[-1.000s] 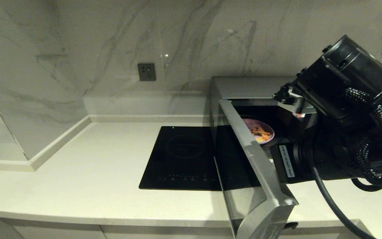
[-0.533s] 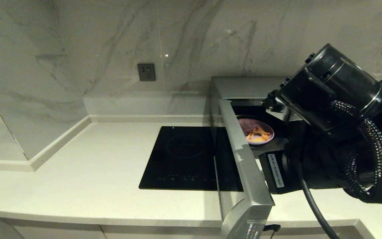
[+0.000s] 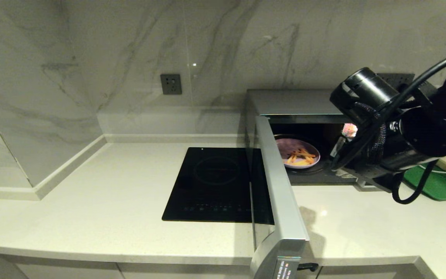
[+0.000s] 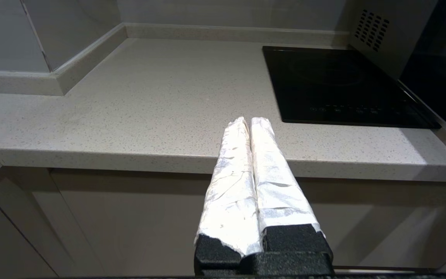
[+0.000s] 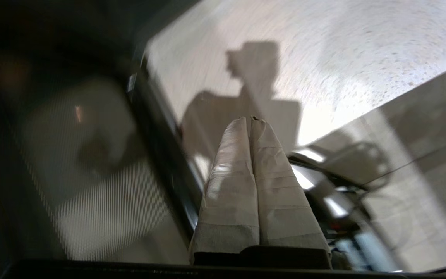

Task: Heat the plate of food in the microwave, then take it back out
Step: Take the plate out of the microwave

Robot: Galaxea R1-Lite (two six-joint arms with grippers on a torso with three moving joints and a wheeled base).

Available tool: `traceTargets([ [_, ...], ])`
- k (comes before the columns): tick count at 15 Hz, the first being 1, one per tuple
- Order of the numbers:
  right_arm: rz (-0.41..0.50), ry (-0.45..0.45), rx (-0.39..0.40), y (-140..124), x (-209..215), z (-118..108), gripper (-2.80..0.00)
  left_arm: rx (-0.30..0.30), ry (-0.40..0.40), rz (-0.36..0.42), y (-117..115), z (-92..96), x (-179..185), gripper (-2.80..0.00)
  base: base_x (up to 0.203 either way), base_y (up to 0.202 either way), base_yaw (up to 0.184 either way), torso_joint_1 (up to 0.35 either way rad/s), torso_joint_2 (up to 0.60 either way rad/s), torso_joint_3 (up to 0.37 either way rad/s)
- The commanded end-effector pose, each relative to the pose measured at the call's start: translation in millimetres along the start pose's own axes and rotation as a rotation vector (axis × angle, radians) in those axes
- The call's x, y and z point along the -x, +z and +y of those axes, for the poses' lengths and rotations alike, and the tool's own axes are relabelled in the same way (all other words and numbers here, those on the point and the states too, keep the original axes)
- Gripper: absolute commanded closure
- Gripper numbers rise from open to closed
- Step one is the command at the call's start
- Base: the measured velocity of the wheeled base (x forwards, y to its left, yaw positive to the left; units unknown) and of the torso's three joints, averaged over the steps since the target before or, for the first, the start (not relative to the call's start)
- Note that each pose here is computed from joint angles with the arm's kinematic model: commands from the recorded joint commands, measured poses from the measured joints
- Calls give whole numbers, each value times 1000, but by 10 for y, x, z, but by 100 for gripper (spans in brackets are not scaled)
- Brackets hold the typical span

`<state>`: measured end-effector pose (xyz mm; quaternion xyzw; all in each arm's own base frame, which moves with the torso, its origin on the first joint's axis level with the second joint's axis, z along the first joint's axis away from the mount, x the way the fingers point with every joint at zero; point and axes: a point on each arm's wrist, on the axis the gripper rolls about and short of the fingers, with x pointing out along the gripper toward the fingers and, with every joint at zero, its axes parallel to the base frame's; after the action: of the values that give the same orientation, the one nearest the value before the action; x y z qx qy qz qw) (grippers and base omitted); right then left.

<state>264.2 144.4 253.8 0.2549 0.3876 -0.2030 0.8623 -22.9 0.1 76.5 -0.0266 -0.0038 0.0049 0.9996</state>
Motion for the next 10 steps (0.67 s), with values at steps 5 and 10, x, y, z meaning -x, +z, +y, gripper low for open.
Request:
traceTargets([
  [5,-24,-79,-280,462,-953,41,0,0,1,0,0,0,0,0,0,0,0,0,0,0],
  [10,43,31,-333,537,-1368,69,-280,0,1,0,0,0,0,0,0,0,0,0,0,0],
])
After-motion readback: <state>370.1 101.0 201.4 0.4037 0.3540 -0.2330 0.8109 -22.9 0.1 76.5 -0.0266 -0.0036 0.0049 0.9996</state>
